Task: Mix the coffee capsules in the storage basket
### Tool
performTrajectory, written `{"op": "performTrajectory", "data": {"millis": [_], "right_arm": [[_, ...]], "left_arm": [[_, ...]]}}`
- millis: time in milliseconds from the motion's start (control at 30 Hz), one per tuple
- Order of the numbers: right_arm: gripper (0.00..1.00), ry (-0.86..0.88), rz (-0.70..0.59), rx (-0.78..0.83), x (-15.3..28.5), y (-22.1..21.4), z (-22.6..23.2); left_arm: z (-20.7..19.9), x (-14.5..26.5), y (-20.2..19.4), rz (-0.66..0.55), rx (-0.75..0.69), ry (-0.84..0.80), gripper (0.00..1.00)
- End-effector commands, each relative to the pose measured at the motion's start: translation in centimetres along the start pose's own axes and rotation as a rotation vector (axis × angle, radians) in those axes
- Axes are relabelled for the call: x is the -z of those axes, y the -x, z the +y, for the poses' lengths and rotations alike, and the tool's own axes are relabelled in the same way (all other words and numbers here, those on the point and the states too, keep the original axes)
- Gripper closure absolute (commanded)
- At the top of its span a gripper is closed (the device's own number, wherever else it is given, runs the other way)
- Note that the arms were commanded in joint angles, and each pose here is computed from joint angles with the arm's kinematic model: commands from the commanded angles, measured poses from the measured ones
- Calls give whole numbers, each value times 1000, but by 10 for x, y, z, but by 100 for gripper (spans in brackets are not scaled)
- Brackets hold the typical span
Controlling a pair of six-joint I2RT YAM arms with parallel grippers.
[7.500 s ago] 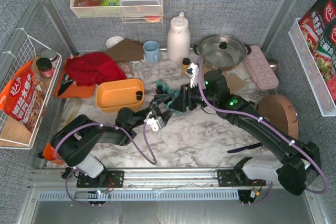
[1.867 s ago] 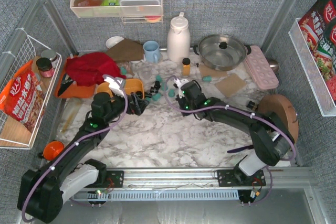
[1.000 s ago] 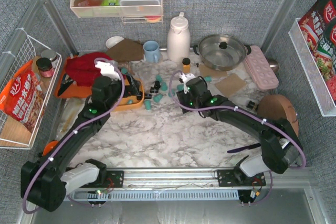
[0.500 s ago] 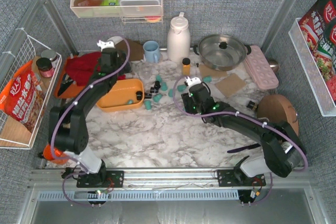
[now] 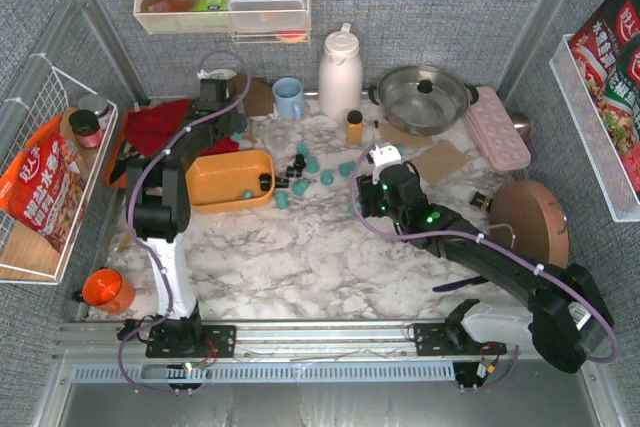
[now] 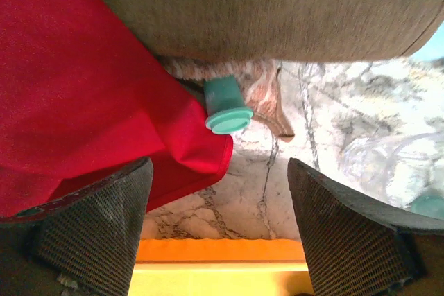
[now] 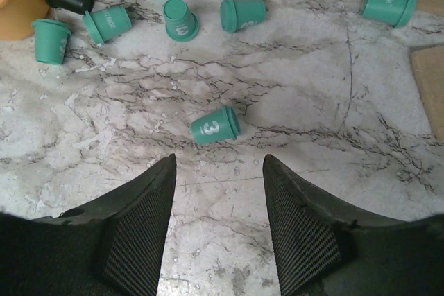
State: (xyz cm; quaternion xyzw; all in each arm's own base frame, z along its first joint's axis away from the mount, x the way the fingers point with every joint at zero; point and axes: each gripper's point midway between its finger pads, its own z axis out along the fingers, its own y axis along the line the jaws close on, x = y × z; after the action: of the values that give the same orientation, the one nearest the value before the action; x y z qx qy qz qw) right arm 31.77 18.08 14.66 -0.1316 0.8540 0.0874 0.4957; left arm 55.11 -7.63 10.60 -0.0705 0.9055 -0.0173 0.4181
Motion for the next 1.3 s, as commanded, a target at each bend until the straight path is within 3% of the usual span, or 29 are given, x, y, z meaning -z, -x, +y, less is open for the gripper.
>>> {"op": "performTrajectory", "data": {"millis": [0,500,900,1267], "right_arm": [[42,5,-39,1,5,9,-1],[42,35,-36,21,7,7,3],[42,37,-32,24,6,6,4],[42,42,-26,25,4,5,5]], "left_arm": [[-9,-10,-25,86,-47,-58,13],[2,-42,-42,22,-101,-20,27],[-9,-29,-25,5,52,-21,27],[-27,-7,-14,-29,5,-42,27]]}}
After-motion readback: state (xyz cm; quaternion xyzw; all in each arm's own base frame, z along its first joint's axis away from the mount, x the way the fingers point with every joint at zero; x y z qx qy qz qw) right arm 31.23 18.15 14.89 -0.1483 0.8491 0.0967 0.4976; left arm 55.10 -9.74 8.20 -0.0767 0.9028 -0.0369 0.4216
